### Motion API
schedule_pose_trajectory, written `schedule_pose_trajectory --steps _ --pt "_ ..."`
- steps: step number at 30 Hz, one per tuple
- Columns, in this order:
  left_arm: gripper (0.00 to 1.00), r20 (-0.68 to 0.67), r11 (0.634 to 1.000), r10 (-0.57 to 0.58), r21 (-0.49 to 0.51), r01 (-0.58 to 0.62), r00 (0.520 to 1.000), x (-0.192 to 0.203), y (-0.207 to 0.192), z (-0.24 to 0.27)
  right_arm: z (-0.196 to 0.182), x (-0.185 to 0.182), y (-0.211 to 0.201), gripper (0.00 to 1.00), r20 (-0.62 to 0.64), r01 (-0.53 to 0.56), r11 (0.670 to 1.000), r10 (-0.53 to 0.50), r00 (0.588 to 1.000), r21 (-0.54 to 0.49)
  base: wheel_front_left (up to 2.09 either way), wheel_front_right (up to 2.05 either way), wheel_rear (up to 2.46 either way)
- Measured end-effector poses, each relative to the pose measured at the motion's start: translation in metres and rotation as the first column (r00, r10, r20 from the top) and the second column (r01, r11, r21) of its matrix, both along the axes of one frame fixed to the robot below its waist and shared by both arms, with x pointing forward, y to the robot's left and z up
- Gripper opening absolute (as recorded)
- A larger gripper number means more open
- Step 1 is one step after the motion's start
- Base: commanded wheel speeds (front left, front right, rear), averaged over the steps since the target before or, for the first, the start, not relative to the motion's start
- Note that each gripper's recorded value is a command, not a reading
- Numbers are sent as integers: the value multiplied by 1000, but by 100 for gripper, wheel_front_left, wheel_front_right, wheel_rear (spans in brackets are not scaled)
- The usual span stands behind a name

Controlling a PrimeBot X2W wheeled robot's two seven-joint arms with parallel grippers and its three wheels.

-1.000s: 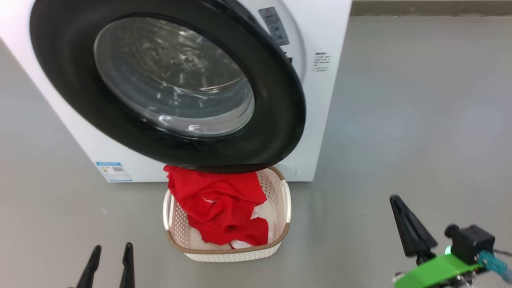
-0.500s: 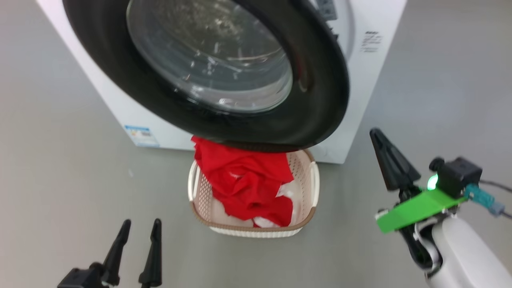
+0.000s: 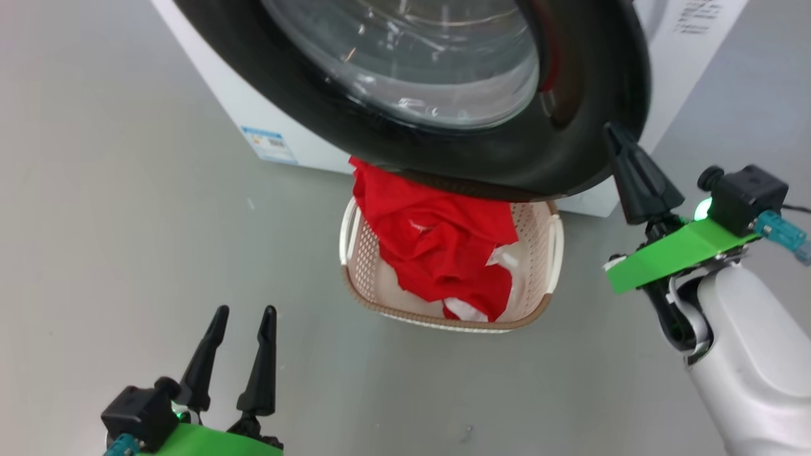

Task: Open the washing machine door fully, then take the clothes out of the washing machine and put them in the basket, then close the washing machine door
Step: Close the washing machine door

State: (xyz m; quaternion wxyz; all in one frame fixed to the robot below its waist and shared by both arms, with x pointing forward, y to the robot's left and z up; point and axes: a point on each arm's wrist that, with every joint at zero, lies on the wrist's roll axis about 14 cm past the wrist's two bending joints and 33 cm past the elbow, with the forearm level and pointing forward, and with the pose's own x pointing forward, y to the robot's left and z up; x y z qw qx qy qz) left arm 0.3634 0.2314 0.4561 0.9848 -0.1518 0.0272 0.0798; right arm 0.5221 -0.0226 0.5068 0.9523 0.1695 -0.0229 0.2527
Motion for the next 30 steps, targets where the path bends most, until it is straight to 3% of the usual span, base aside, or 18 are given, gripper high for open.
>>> schedule_pose_trajectory --steps 7,21,30 --pt "100 -28 1000 6 -3 -6 1000 7 2 -10 -8 23 9 0 -3 -13 1000 13 1000 20 0 0 0" --pt "100 -49 1000 -17 -21 16 999 38 -3 -24 -12 83 -6 0 33 54 996 -57 998 67 0 0 0" --pt "100 -76 1000 -5 -26 3 997 42 1 -35 -15 102 -3 0 51 55 993 -61 997 104 0 0 0"
